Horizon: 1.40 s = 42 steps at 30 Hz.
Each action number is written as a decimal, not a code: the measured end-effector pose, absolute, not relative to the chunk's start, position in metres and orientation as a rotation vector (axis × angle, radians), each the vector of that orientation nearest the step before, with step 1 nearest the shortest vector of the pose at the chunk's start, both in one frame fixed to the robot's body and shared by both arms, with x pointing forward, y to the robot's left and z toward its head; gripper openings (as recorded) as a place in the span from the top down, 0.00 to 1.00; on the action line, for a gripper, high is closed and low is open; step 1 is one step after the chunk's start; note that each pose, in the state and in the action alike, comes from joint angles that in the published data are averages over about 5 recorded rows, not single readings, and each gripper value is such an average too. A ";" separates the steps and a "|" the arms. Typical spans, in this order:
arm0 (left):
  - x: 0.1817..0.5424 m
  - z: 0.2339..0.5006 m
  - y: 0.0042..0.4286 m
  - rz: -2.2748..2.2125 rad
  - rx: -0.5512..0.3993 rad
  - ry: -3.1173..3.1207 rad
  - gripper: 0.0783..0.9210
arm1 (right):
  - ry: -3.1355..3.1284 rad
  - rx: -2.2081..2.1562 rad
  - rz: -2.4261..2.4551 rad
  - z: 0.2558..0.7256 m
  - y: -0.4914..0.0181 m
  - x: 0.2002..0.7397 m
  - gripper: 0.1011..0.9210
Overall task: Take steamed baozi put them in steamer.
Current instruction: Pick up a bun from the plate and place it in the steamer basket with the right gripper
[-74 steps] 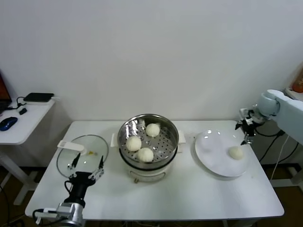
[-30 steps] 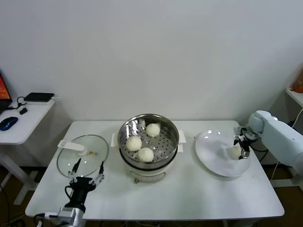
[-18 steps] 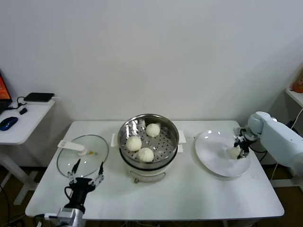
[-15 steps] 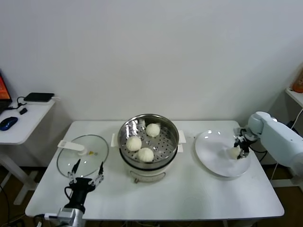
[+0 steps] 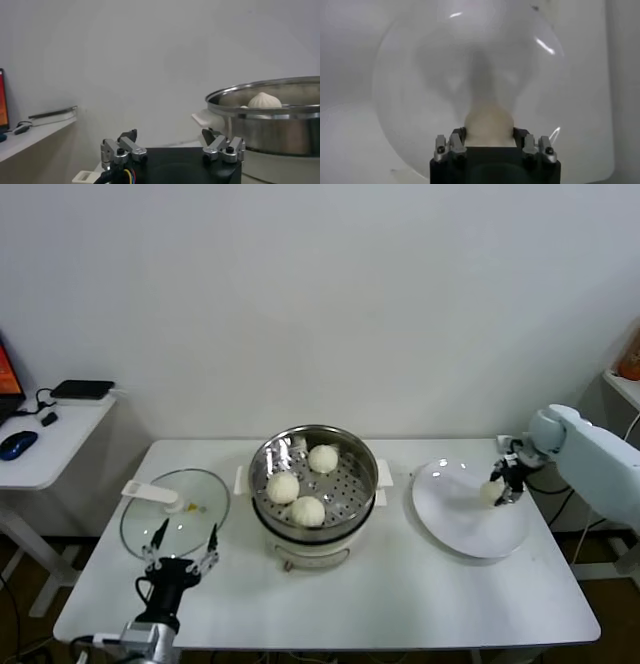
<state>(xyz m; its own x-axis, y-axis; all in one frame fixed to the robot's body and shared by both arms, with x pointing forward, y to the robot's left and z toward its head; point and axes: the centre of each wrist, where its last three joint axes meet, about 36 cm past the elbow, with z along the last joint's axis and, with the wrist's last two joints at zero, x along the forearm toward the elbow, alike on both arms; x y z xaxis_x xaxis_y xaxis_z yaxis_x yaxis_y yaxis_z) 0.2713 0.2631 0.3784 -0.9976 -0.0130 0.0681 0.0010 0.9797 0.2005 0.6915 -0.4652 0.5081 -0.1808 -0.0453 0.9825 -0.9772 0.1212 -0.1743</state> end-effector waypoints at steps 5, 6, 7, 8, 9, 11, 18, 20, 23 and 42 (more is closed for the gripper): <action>0.272 0.380 0.262 -0.308 0.002 -3.064 0.12 | -1.494 1.092 1.217 0.547 -0.448 0.697 0.34; 0.272 0.381 0.261 -0.309 0.001 -3.065 0.12 | -1.506 1.100 1.217 0.555 -0.442 0.699 0.34; 0.272 0.381 0.261 -0.310 0.000 -3.067 0.12 | -1.518 1.109 1.217 0.564 -0.436 0.700 0.34; 0.272 0.381 0.261 -0.311 0.000 -3.068 0.12 | -1.529 1.119 1.218 0.573 -0.429 0.701 0.34; 0.272 0.382 0.261 -0.312 -0.001 -3.069 0.12 | -1.541 1.130 1.218 0.583 -0.422 0.702 0.34; 0.272 0.382 0.261 -0.314 -0.001 -3.071 0.12 | -1.560 1.156 1.220 0.602 -0.407 0.704 0.34; 0.272 0.384 0.261 -0.315 -0.001 -3.077 0.12 | -1.593 1.268 1.227 0.660 -0.347 0.707 0.34; 0.272 0.384 0.261 -0.316 -0.001 -3.077 0.12 | -1.595 1.302 1.226 0.673 -0.329 0.706 0.34; 0.273 0.383 0.260 -0.319 -0.004 -3.075 0.12 | -1.594 1.349 1.223 0.689 -0.302 0.706 0.33; 0.274 0.381 0.258 -0.331 -0.008 -3.070 0.12 | -1.500 1.532 1.194 0.679 -0.159 0.692 0.32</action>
<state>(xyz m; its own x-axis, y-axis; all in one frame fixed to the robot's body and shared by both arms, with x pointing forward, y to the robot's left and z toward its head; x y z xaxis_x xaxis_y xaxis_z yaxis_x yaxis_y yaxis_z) 0.2735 0.2585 0.3809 -0.9985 -0.0007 0.0540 0.0108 0.9770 0.2128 0.6921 -0.1595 0.6795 -0.0818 -0.3673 0.9265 -0.9853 -0.1104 -0.1308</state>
